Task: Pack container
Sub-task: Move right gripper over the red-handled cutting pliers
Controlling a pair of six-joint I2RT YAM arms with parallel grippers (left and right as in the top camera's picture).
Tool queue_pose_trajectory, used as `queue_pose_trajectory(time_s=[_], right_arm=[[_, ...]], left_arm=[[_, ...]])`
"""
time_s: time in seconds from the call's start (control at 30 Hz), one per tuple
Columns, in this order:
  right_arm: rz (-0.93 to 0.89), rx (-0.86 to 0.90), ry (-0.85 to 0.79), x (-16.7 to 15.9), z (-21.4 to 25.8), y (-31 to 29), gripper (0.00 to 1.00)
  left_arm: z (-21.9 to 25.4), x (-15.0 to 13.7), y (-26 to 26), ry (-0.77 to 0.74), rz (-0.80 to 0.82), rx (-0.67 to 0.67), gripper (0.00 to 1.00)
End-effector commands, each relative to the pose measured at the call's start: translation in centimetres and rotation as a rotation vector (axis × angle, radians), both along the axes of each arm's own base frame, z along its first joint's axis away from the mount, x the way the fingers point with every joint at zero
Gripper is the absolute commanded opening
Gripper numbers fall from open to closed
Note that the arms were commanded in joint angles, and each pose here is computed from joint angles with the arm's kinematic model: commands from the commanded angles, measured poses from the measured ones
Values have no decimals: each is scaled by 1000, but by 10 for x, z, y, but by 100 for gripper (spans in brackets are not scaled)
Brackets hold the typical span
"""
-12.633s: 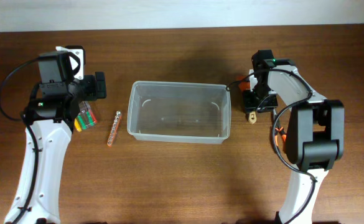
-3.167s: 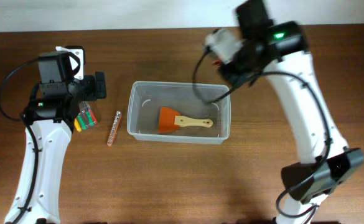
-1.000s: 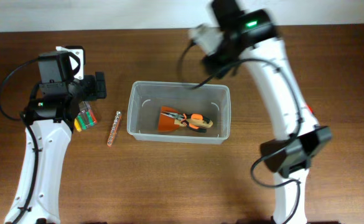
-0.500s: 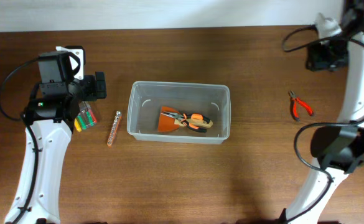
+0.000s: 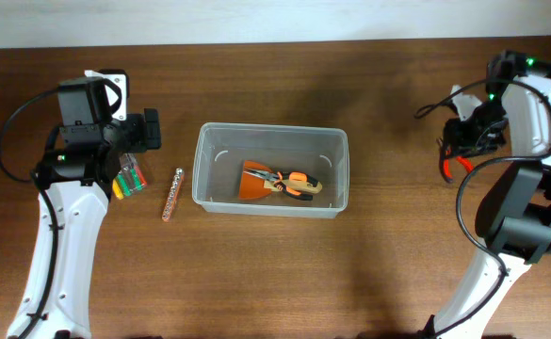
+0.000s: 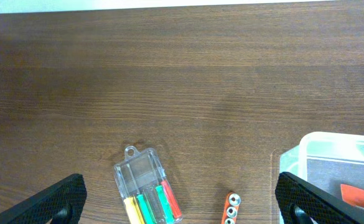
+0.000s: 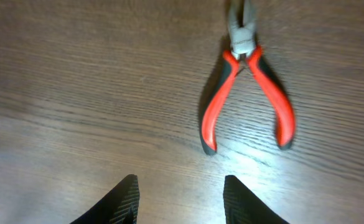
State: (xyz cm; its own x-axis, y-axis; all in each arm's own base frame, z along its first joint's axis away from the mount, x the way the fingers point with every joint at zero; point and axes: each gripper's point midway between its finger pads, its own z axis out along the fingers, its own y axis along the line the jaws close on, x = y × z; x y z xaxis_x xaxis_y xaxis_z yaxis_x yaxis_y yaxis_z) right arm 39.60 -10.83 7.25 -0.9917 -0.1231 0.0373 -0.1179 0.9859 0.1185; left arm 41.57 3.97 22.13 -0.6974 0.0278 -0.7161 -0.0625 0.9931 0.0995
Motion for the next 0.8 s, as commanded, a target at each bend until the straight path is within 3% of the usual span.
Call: queue_pose_trajectory(time_s=[0.0, 0.43, 0.77], right_arm=[[31, 25, 5, -2, -9, 6, 43], [54, 9, -45, 10, -12, 2, 43], [53, 7, 5, -7, -47, 4, 43]], left_arm=[[12, 3, 4, -26, 0, 21, 99], [12, 3, 4, -26, 1, 21, 99], [12, 3, 4, -26, 1, 21, 99]])
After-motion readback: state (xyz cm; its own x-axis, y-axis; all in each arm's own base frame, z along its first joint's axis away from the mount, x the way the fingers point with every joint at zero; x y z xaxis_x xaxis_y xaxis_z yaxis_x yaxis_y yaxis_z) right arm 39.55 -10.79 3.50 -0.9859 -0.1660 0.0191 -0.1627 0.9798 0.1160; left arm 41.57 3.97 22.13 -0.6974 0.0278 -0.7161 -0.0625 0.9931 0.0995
